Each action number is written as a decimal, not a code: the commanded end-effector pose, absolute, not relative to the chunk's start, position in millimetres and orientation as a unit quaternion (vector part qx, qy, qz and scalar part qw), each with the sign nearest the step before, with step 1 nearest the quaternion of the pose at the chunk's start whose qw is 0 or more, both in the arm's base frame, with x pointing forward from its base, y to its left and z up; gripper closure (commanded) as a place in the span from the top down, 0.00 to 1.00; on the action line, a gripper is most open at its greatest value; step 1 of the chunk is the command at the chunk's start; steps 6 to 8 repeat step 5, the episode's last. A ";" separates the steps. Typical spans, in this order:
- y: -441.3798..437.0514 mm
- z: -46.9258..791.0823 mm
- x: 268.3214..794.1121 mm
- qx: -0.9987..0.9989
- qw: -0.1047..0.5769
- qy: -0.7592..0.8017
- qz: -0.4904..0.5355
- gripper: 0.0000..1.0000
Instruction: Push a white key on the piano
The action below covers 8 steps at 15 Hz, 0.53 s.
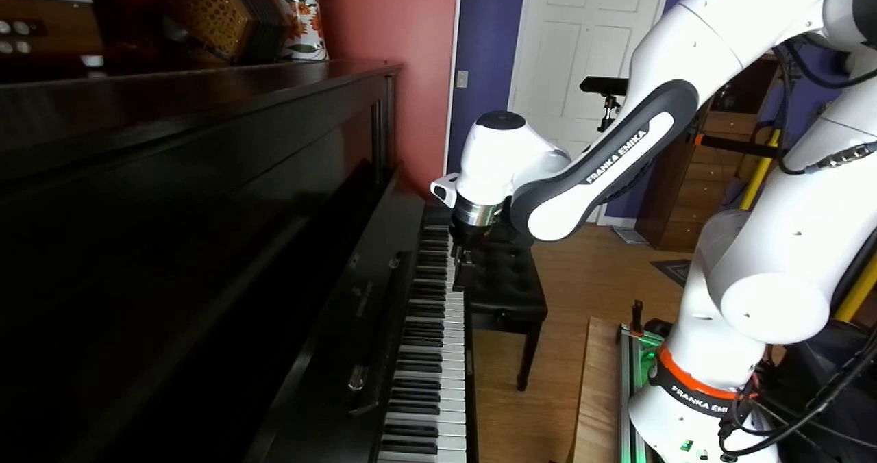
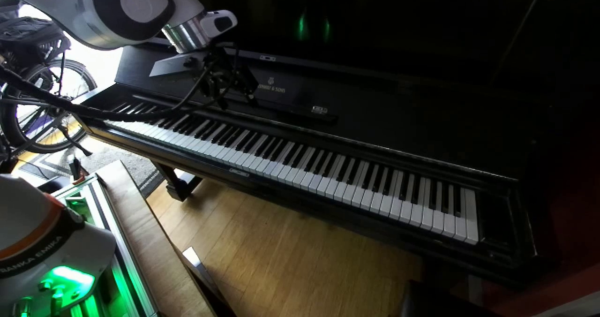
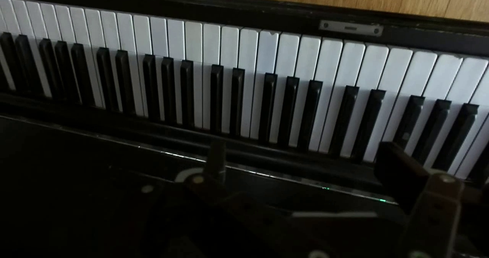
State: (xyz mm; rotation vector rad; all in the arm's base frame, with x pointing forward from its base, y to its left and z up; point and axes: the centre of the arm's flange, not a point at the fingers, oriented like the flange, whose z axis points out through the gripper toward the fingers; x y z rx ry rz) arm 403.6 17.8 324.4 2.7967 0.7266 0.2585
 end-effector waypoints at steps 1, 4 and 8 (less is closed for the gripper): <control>18.9 327.6 402.3 0.957 0.121 0.246 0.092 1.00; 19.8 332.9 399.6 0.957 0.124 0.243 0.097 1.00; 19.8 333.2 399.3 0.957 0.124 0.243 0.096 1.00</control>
